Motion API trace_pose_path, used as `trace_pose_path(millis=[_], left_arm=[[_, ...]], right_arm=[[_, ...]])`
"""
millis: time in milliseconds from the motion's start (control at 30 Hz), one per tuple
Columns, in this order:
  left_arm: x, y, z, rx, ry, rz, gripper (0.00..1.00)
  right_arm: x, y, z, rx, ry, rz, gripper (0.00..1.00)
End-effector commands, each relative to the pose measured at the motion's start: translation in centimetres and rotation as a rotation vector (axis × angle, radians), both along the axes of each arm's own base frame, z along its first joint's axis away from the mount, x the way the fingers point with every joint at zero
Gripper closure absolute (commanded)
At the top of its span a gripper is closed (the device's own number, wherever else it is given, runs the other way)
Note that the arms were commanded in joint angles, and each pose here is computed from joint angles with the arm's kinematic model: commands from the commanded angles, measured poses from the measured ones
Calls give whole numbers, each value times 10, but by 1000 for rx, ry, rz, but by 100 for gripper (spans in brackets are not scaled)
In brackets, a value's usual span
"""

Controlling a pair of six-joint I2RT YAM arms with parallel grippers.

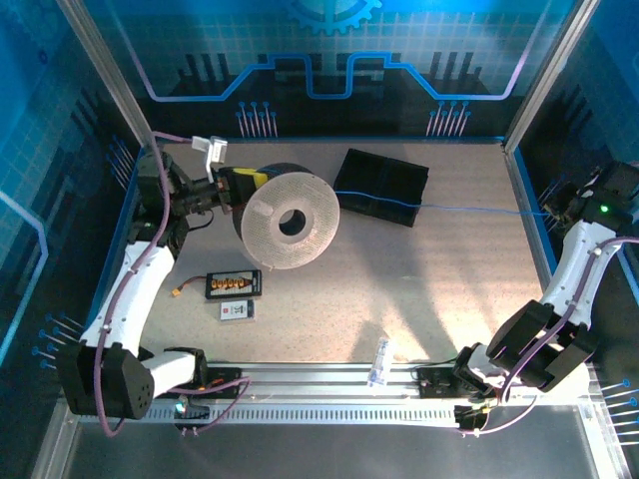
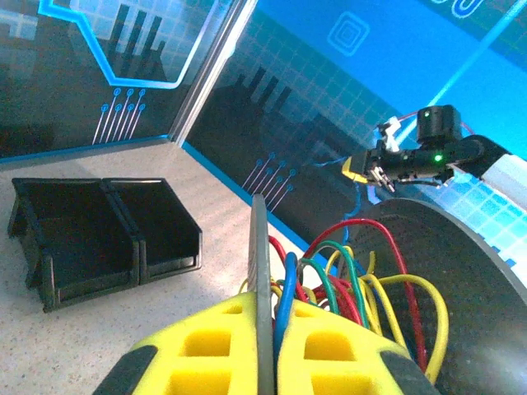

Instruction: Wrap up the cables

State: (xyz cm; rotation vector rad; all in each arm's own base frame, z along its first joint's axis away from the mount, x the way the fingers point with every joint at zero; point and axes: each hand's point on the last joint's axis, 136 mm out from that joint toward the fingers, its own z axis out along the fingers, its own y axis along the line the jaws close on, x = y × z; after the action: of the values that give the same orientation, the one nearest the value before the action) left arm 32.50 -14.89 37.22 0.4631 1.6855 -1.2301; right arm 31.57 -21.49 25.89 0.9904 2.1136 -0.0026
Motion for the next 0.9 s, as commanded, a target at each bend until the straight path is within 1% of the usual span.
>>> trace_pose_path(millis=[0, 267, 533, 700, 767, 833, 867], left_arm=[[-6, 23, 43, -58, -119, 36, 100], [5, 45, 47, -100, -113, 112, 100], [28, 71, 46, -173, -37, 271, 100], [41, 87, 51, -321, 39, 375, 100], [47, 101, 49, -392, 89, 469, 100], [55, 124, 38, -467, 177, 614, 100], [56, 131, 38, -503, 190, 657, 100]], right_arm=[[-13, -46, 3, -104, 11, -142, 100], [-10, -44, 0, -87, 0, -131, 100], [-4, -36, -3, -59, -20, -105, 100], [6, -17, -20, -21, -14, -62, 100], [8, -7, -34, -10, -5, -44, 100], [8, 1, -45, -10, 8, -32, 100], [8, 6, -51, -8, 12, -22, 100]])
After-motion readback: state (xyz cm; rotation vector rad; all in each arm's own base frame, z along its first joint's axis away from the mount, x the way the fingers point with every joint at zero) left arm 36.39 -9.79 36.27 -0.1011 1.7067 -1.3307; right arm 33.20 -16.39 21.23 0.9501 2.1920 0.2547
